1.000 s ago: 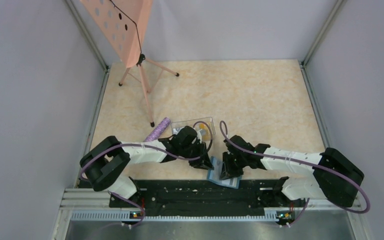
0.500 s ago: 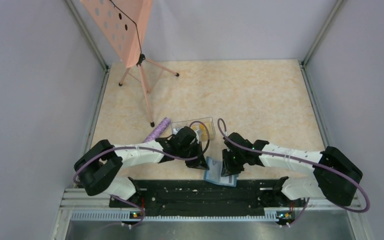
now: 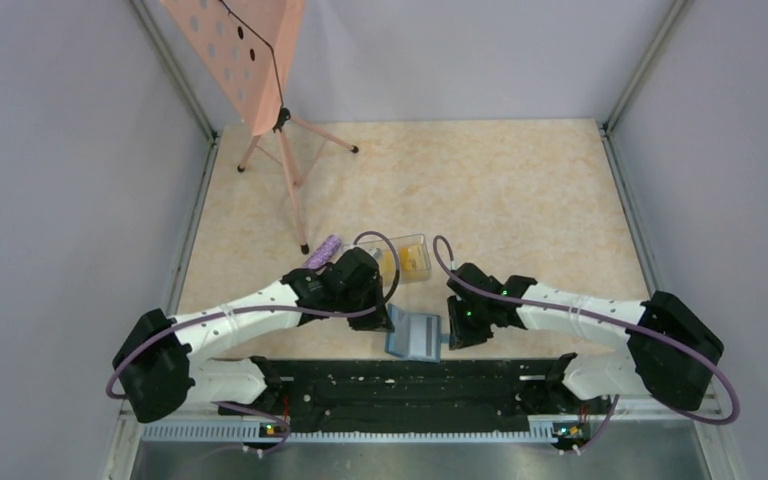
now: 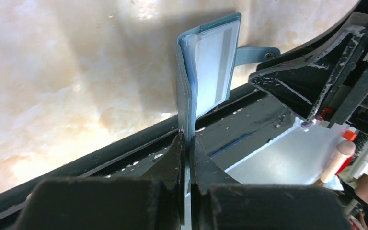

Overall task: Put the credit cards into the card holder
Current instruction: Turn over the card slot in the card holder, then close the card holder at the corner of the board.

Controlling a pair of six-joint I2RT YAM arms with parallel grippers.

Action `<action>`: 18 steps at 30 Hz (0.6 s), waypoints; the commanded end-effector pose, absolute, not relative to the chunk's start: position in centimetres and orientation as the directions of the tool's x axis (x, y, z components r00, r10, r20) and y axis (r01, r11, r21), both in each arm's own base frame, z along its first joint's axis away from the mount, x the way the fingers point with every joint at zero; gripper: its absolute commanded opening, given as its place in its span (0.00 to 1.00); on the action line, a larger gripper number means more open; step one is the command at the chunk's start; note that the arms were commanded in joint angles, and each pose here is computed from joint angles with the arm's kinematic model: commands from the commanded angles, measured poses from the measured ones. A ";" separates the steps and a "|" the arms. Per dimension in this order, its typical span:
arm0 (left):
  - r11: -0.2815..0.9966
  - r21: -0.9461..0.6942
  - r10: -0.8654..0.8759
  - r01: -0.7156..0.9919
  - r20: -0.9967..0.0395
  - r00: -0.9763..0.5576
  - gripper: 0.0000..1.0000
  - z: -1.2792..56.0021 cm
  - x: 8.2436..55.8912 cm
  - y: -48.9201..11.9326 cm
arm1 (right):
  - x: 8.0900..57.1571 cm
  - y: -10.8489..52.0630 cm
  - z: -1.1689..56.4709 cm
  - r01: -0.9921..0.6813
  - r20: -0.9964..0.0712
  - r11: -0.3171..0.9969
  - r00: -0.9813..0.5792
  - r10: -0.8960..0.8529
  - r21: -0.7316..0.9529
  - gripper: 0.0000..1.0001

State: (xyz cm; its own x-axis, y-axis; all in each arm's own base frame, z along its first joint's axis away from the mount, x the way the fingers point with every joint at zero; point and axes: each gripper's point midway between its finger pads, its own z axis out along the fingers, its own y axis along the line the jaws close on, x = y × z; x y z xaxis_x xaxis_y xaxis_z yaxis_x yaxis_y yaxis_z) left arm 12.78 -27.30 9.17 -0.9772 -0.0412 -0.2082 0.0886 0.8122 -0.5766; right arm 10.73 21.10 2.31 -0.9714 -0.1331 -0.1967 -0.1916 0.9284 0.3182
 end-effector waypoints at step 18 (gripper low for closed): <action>0.956 -0.267 0.069 0.120 -0.194 -0.979 0.07 8.6 13.5 -28.0 | 10.5 23.2 3.1 -0.173 -0.215 0.881 -0.973 -0.084 0.440 0.25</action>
